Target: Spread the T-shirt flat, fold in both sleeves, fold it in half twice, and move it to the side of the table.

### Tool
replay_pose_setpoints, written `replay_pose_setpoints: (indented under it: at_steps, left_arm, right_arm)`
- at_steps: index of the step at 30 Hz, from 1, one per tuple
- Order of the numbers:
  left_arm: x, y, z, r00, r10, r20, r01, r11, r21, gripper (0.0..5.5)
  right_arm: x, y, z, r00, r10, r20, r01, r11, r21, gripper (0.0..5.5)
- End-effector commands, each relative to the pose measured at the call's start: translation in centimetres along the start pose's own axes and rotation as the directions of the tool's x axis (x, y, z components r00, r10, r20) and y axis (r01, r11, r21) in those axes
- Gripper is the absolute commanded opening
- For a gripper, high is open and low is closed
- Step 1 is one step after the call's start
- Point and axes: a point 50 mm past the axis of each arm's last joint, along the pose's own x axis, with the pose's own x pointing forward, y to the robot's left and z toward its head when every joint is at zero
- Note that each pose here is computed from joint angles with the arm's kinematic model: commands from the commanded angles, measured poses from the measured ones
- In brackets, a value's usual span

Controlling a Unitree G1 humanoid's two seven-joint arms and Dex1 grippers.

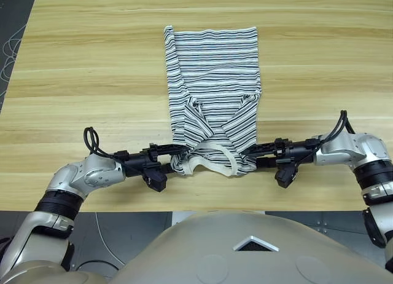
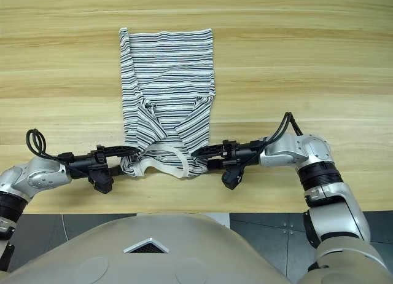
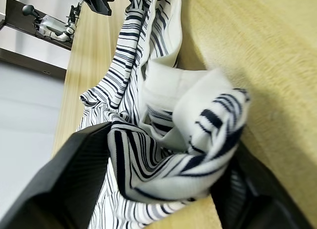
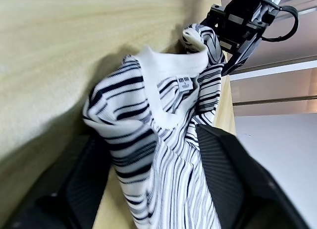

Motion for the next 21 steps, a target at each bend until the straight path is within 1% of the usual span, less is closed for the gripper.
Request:
replay_pose_setpoints:
  at_steps: [1,2,3,4,7,11,14,17,19,21]
  left_arm:
    - [-0.2,-1.6,-0.2,0.992,-0.127,-0.028,0.126,0.992,-0.029,2.25]
    - [-0.1,-1.6,-0.2,0.992,-0.124,-0.027,0.123,0.992,-0.031,2.01]
    - [-0.1,-1.5,-0.2,0.992,-0.123,-0.026,0.122,0.992,-0.031,1.91]
    - [-0.1,-1.5,-0.2,0.992,-0.121,-0.025,0.12,0.992,-0.032,1.67]
    - [0.1,-1.2,-0.1,0.995,-0.103,-0.019,0.102,0.994,-0.047,1.18]
    - [0.1,-0.8,-0.1,0.996,-0.091,-0.006,0.09,0.993,-0.079,0.63]
    - [0.2,0.0,0.2,0.997,-0.079,0.017,0.08,0.991,-0.103,0.19]
    - [0.4,0.9,0.5,0.997,-0.074,0.036,0.078,0.99,-0.121,0.1]
    - [0.4,1.3,0.6,0.99,-0.143,0.017,0.144,0.983,-0.111,0.1]
    - [0.4,3.1,0.9,0.983,-0.184,-0.021,0.181,0.978,-0.104,0.1]
  right_arm:
    - [0.5,1.8,0.3,0.992,0.128,0.001,-0.128,0.991,0.026,2.09]
    - [0.6,1.7,0.3,0.992,0.123,0.001,-0.123,0.992,0.022,1.83]
    - [0.7,1.6,0.3,0.993,0.117,0.002,-0.117,0.993,0.016,1.69]
    - [0.8,1.4,0.3,0.994,0.106,0.004,-0.106,0.994,0.01,1.43]
    - [0.9,1.0,0.3,0.997,0.08,0.01,-0.08,0.997,0.004,0.79]
    - [0.9,0.6,0.1,0.998,0.063,0.008,-0.063,0.998,0.005,0.14]
    - [0.6,0.3,-0.3,0.999,0.035,0.011,-0.036,0.998,0.045,0.1]
    - [0.1,-0.8,-0.6,1.0,-0.019,0.006,0.018,0.997,0.08,0.1]
    - [-0.3,-1.9,-0.8,0.999,-0.051,-0.003,0.051,0.992,0.116,0.1]
    - [-0.7,-3.0,-0.7,0.997,-0.074,-0.001,0.073,0.981,0.179,0.1]
